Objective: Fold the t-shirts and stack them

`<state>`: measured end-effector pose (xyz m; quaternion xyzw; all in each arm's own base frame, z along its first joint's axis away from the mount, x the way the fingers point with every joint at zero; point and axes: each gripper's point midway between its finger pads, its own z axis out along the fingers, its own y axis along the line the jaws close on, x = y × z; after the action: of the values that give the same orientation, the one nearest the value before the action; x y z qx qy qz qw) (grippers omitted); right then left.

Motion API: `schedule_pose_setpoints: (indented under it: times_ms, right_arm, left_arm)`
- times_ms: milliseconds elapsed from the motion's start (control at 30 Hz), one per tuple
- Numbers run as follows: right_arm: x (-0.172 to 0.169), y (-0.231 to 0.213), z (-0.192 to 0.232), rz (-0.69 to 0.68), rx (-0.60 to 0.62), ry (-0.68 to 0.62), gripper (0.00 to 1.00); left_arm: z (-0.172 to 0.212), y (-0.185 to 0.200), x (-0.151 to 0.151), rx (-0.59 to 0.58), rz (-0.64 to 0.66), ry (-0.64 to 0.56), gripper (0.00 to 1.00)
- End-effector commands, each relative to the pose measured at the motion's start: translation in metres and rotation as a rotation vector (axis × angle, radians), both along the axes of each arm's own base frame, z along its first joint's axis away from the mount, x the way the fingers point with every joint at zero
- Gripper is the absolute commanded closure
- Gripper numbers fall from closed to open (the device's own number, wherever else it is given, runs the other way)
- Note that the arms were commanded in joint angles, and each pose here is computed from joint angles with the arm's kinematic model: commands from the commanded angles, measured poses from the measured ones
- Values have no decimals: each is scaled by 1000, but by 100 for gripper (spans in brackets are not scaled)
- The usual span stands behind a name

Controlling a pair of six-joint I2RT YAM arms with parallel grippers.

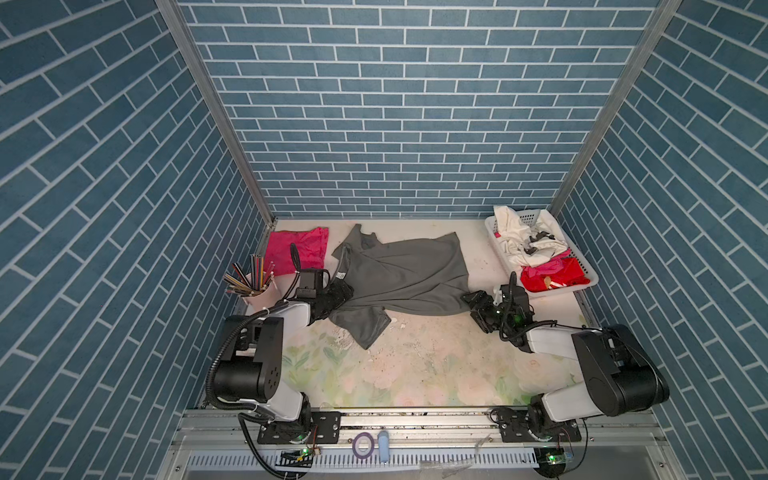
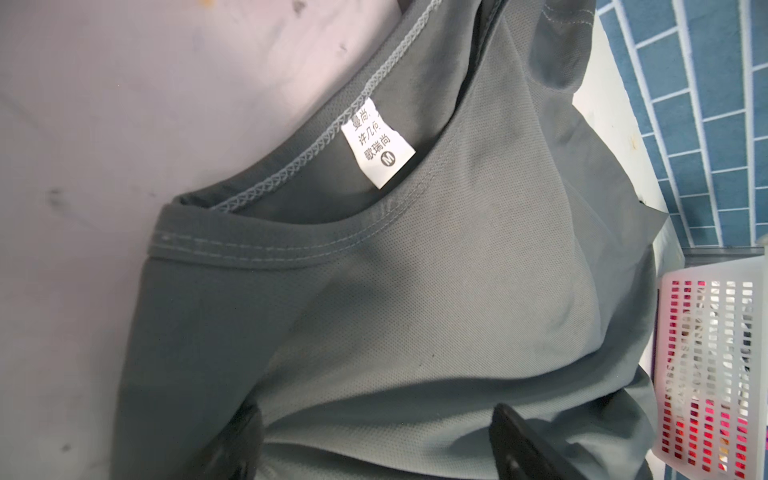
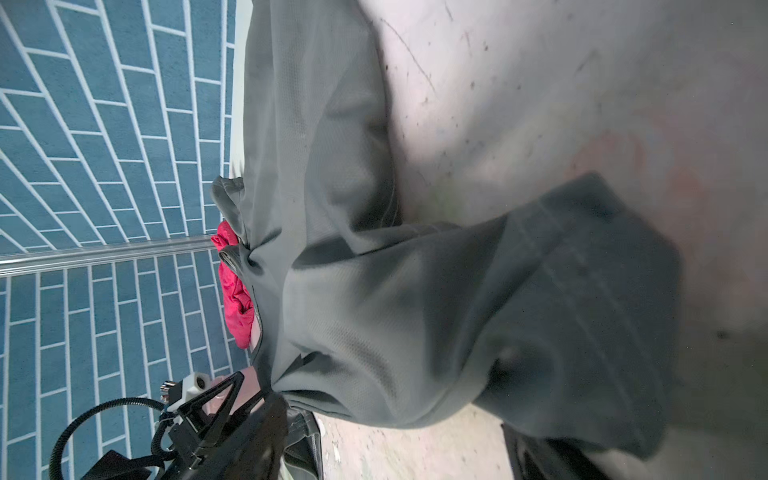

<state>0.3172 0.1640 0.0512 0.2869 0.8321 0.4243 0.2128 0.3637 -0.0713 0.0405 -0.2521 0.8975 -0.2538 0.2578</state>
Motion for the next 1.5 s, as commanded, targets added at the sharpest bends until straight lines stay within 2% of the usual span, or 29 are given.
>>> schedule_pose_setpoints:
  times_ms: [0,67,133,200,333,433,500,600,700,733,767,833,900,1000,1100,1167,1233,1367,1467]
  right_arm:
    - [3,-9,-5,-91,10,41,21]
    - [5,-23,-13,-148,-33,59,25]
    - [12,-27,-15,-159,-23,45,31]
    - [25,-23,-12,-133,-12,19,45]
    - [53,-11,-1,-73,35,-77,62]
    - [72,-9,4,-42,-18,-117,87]
    - [85,-13,22,-29,-106,-179,100]
    - [95,-27,77,-25,-300,-353,100]
    - [78,-47,120,-44,-534,-500,100]
    - [68,-53,118,-29,-585,-495,96]
    - [57,-57,112,-12,-612,-476,87]
    - [35,-56,87,62,-631,-412,60]
    - [13,-54,63,109,-620,-362,42]
    - [-4,-60,45,131,-645,-311,26]
    - [-9,-78,45,97,-728,-222,19]
    - [-7,-80,51,81,-717,-213,12]
    - [-4,-74,54,66,-660,-193,8]
    - [5,-44,41,77,-464,-155,6]
    - [17,-36,23,77,-425,-74,6]
  left_arm:
    - [-56,24,-59,80,52,275,12]
    - [-56,25,-60,80,55,275,12]
    - [-57,25,-60,76,54,277,12]
    - [-57,24,-60,73,53,276,12]
    - [-58,24,-61,72,50,279,12]
    - [-57,25,-62,72,52,275,12]
    - [-58,24,-63,70,51,278,12]
    - [-57,24,-63,64,50,275,12]
    - [-57,24,-63,61,49,275,13]
    - [-58,24,-63,59,50,277,12]
    - [-58,23,-63,58,50,276,12]
    - [-59,24,-63,58,51,278,12]
    - [-59,23,-62,56,50,277,12]
    - [-60,23,-61,52,50,285,12]
    - [-58,24,-63,52,51,286,12]
    - [-56,26,-64,55,58,281,12]
    - [-55,29,-63,56,63,279,12]
    - [-46,26,-57,39,54,249,12]
    - [-31,20,-47,27,32,215,12]
